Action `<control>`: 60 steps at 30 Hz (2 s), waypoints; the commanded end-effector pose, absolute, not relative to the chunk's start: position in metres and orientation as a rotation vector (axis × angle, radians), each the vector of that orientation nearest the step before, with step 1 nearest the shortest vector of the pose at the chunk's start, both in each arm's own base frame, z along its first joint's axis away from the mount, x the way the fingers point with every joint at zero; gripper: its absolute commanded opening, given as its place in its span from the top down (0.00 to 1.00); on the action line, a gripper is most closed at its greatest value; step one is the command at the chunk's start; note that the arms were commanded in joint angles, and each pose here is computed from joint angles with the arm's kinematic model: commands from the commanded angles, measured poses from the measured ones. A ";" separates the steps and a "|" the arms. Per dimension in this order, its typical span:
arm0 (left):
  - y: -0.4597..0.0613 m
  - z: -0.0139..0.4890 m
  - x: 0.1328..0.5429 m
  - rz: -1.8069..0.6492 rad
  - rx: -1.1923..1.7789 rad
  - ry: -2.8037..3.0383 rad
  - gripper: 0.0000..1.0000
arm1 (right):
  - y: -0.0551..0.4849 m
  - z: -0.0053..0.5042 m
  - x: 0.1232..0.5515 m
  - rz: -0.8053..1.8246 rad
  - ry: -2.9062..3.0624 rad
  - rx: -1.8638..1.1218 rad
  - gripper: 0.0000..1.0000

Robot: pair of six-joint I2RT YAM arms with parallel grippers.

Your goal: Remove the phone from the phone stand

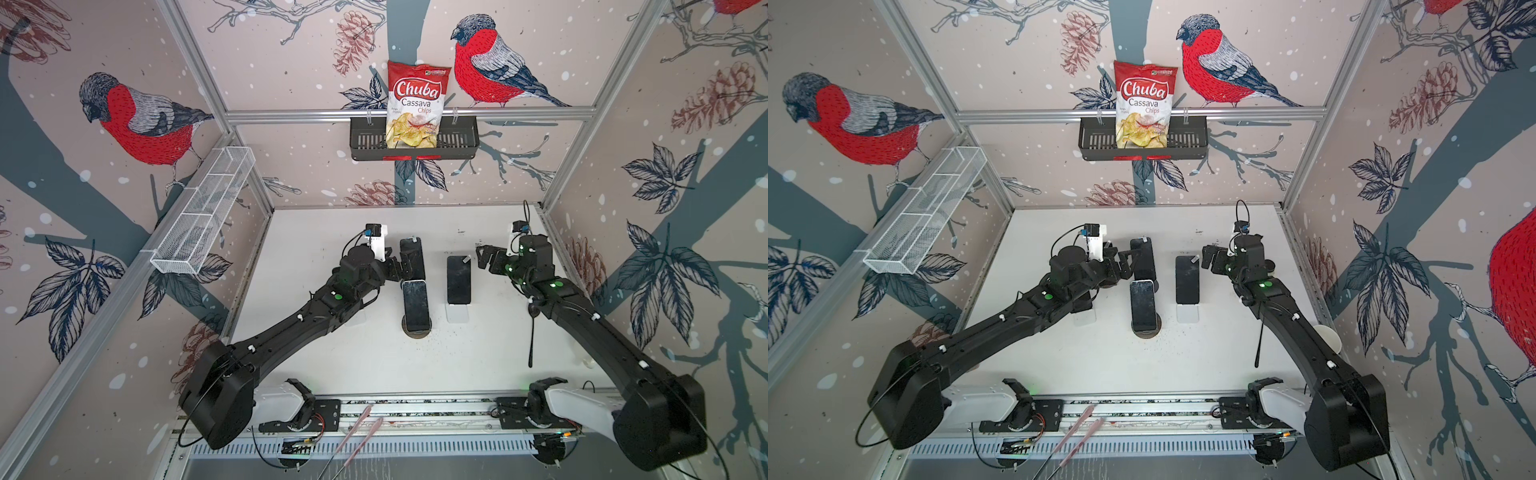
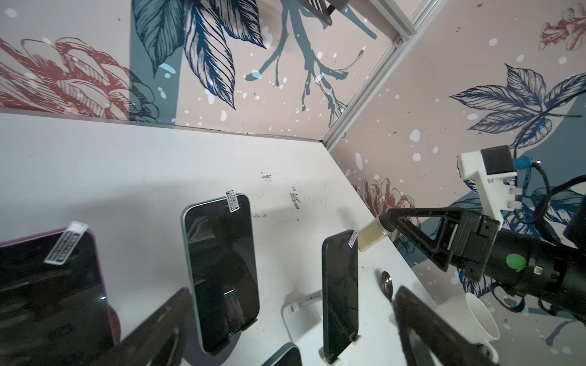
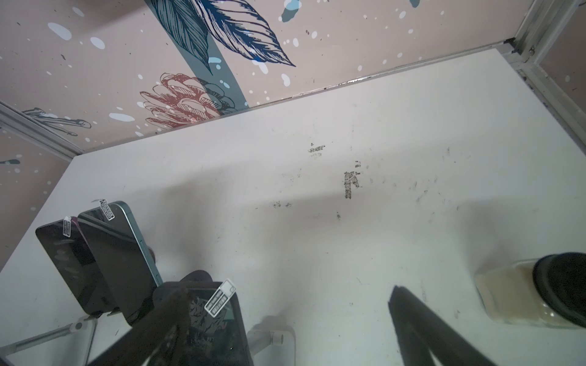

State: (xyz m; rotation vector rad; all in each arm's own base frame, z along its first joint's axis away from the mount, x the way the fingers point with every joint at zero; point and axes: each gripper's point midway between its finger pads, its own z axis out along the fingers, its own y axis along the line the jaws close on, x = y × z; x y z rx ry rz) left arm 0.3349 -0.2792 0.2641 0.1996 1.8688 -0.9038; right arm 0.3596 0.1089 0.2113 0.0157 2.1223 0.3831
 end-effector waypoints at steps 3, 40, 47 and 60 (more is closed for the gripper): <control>-0.293 0.280 0.337 -0.961 0.240 1.803 0.02 | 0.119 0.208 0.350 0.415 2.134 -0.032 0.01; -0.309 0.264 0.332 -0.977 0.259 1.848 0.02 | 0.182 0.148 0.322 0.217 2.335 -0.058 0.01; -0.308 0.261 0.329 -0.973 0.265 1.854 0.02 | 0.190 0.142 0.321 0.197 2.355 -0.074 0.01; -0.305 0.259 0.328 -0.958 0.273 1.854 0.02 | 0.190 0.127 0.318 0.137 2.384 -0.033 0.05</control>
